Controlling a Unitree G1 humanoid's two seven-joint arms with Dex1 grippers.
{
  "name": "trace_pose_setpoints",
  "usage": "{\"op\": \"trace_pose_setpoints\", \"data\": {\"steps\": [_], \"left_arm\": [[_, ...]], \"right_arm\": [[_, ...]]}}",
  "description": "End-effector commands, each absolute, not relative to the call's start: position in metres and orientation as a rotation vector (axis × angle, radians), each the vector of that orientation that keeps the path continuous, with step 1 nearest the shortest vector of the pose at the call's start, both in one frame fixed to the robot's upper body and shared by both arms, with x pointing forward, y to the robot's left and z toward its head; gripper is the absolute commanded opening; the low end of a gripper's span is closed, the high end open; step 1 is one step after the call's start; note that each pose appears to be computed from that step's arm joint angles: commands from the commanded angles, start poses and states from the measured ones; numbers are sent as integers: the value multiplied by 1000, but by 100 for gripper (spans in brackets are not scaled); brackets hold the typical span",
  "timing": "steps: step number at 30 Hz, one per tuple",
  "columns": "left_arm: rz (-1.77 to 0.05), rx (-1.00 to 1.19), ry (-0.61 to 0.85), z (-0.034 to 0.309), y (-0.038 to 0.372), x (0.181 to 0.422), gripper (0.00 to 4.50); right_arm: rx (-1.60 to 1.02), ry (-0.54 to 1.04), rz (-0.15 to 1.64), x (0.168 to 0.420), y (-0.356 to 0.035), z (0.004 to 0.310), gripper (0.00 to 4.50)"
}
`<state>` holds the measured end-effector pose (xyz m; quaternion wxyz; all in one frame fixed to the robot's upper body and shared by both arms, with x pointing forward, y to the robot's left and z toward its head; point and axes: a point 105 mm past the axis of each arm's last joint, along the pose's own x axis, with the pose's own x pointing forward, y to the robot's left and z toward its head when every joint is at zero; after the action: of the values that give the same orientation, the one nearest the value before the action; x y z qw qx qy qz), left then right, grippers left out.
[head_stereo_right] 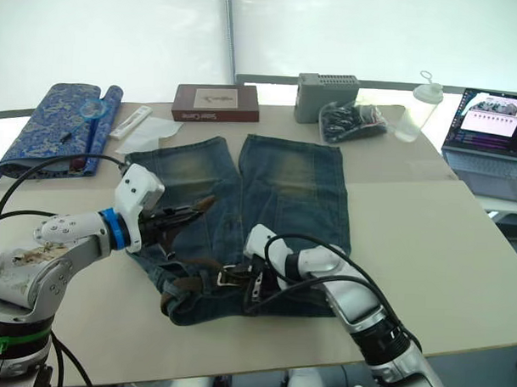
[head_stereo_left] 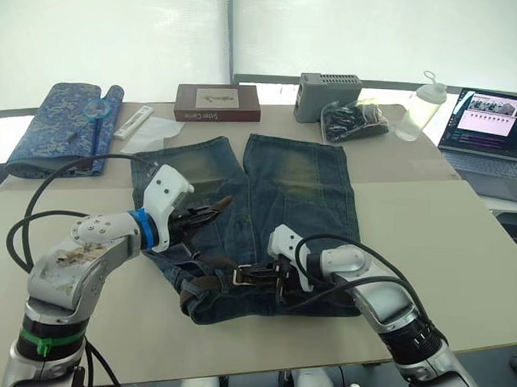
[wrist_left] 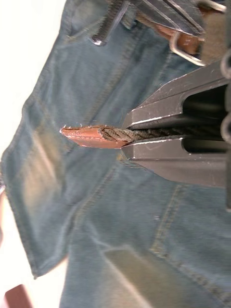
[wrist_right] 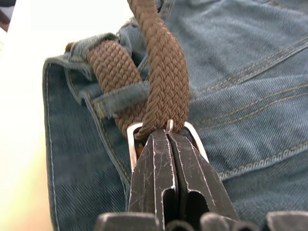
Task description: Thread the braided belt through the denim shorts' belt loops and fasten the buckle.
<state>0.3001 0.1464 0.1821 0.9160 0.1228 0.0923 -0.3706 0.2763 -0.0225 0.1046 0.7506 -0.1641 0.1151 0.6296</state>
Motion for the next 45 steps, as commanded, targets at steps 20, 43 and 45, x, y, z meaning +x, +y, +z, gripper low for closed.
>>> {"op": "trace_pose_setpoints", "data": {"steps": [20,43,45], "left_arm": [[-697,181,-15,223,150,312,0],[-1068,-61,13,208,13,324,0],[-1078,-109,27,204,4,326,0]], "right_arm": [[-415,381,1480,274,-12,67,5],[-353,405,1469,275,-12,62,5],[-340,399,1475,273,-12,62,5]]}}
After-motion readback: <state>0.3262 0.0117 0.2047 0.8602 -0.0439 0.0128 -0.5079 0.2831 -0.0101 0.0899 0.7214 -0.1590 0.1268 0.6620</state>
